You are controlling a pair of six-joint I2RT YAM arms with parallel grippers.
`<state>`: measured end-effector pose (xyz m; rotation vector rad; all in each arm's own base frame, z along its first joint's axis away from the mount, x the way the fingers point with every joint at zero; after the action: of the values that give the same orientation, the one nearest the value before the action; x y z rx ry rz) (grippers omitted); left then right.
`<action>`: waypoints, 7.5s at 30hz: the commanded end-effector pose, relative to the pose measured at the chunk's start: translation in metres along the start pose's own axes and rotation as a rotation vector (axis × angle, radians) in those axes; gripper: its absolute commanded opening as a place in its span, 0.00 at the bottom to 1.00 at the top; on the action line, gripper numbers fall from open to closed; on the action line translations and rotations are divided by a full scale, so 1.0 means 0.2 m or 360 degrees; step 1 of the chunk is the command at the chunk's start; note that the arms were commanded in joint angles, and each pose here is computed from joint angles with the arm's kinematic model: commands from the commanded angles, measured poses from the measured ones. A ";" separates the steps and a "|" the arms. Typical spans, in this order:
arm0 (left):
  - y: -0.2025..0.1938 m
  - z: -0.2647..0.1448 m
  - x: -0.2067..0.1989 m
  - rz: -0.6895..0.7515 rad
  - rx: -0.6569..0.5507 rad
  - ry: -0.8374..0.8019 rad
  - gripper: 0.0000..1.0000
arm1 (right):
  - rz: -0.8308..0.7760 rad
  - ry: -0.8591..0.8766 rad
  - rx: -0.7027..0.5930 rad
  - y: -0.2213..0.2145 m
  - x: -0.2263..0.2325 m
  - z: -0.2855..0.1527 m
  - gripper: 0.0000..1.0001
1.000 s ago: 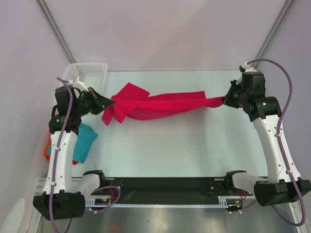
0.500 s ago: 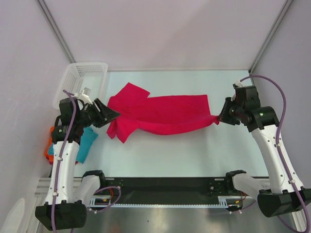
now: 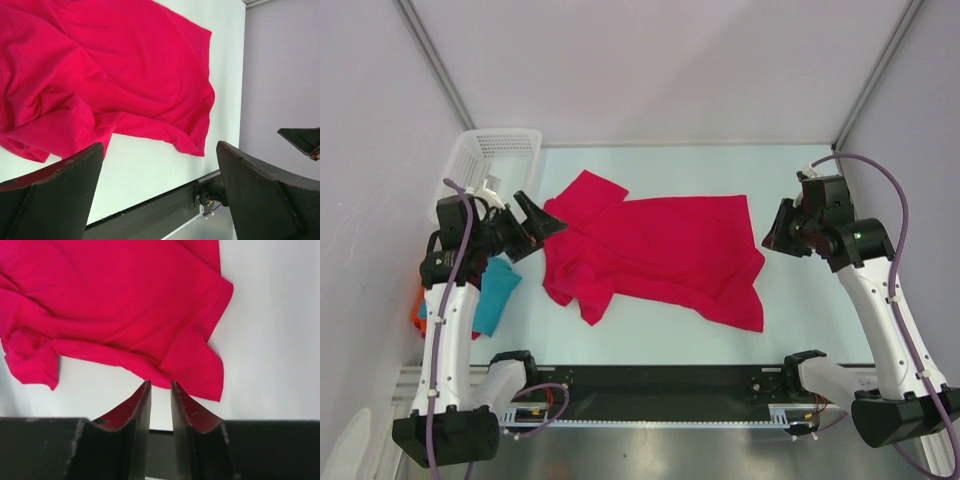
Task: Fold and stack the t-shirts
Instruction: Flatten out the tshirt
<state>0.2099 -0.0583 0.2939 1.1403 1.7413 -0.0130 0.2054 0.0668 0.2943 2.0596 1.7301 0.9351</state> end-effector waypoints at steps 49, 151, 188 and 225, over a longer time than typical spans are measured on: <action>0.30 0.16 -0.05 0.0033 0.0053 -0.0101 1.00 | 0.0045 -0.0124 0.0249 0.51 -0.09 1.86 0.00; 0.22 0.18 0.07 -0.0036 0.0063 -0.0110 0.98 | -0.0144 -0.0367 0.0192 0.64 -0.25 1.95 0.00; -0.07 0.46 0.30 -0.0094 0.0341 0.0021 0.98 | -0.0001 -0.0499 -0.0744 1.53 -0.41 1.36 0.28; -0.65 0.47 0.41 -0.0183 0.0445 -0.0094 0.96 | -0.0347 0.0033 0.0047 0.40 0.44 0.93 0.25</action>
<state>0.1729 -0.1141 0.1230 1.2490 1.8495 -0.3865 0.4034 0.1712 0.2005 1.8845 2.0029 0.8385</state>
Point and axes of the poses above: each gripper's point midway between its finger pads, its own z axis out along the fingers, its own x axis along the line the jaws close on, y = z × x, the point moved 6 cm from there along -z, back along the fingers, and after that the axes turned 2 degrees about -z, right-handed, at the moved point
